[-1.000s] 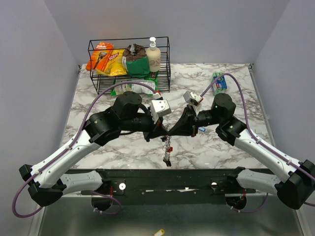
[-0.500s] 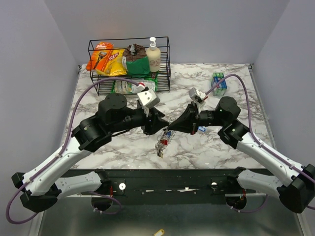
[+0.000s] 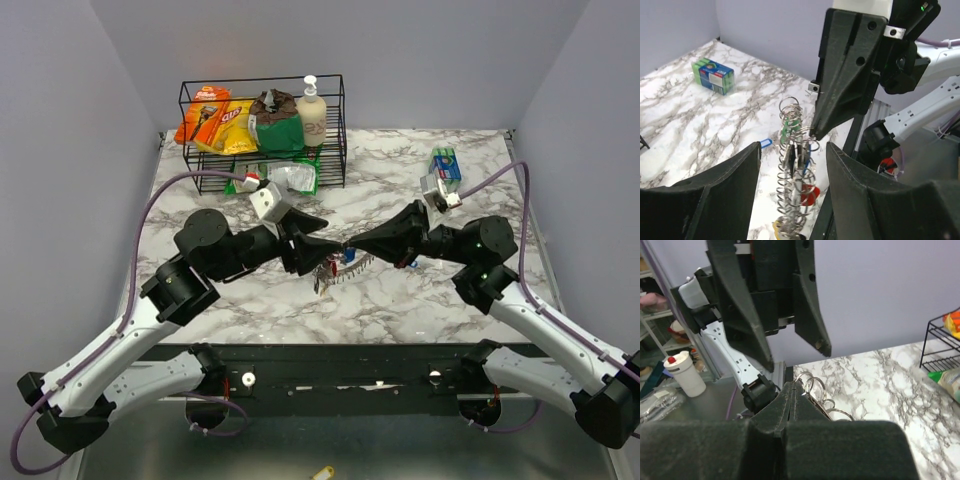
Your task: Put the keys on the keyring
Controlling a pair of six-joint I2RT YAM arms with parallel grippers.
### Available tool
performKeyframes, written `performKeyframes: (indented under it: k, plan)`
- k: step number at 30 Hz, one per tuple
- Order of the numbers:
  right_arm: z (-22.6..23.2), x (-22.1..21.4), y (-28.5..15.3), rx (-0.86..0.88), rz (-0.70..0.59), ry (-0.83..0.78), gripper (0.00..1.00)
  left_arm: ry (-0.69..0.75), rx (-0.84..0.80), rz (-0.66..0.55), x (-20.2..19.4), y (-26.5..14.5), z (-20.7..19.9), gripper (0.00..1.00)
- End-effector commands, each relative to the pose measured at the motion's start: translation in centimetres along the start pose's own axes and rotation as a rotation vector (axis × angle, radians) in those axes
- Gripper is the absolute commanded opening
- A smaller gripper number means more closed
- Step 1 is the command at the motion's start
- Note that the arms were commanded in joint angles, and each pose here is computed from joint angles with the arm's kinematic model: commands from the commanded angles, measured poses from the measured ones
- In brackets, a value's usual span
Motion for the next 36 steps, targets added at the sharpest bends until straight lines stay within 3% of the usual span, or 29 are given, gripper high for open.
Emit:
performKeyframes:
  k: [1, 5, 18, 27, 32, 36]
  plan:
    - [2.3, 3.0, 0.1, 0.119, -0.065, -0.168, 0.01, 0.038, -0.108, -0.096, 2.8, -1.0, -1.3, 0.62]
    - [2.9, 2.7, 0.0, 0.162, -0.029, -0.193, 0.01, 0.038, -0.14, -0.086, 3.2, -1.8, -0.8, 0.63]
    - [3.8, 2.3, 0.7, 0.389, 0.082, -0.117, 0.01, 0.012, -0.463, 0.0, 3.5, -3.4, -2.8, 0.61]
    - [4.1, 3.6, 1.0, 0.51, 0.03, -0.05, 0.01, -0.029, -0.563, 0.01, 3.7, -4.7, -4.1, 0.58]
    - [3.5, 3.8, 1.3, 0.577, 0.018, 0.035, 0.01, -0.081, -0.504, 0.052, 1.8, -4.3, -2.9, 0.58]
    - [3.0, 3.5, 1.6, 0.577, 0.034, 0.052, 0.01, -0.078, -0.357, 0.114, -0.4, -4.0, -0.7, 0.58]
Point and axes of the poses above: each gripper's point midway between its finger pads, its own y axis out along the fingers, its own z axis along the line the jaws close on, x = y × z, the point moved 1 cm from there along -y, back along the fingers, and after that the axes turned 3 degrees about -y, right-handed, at the moved point
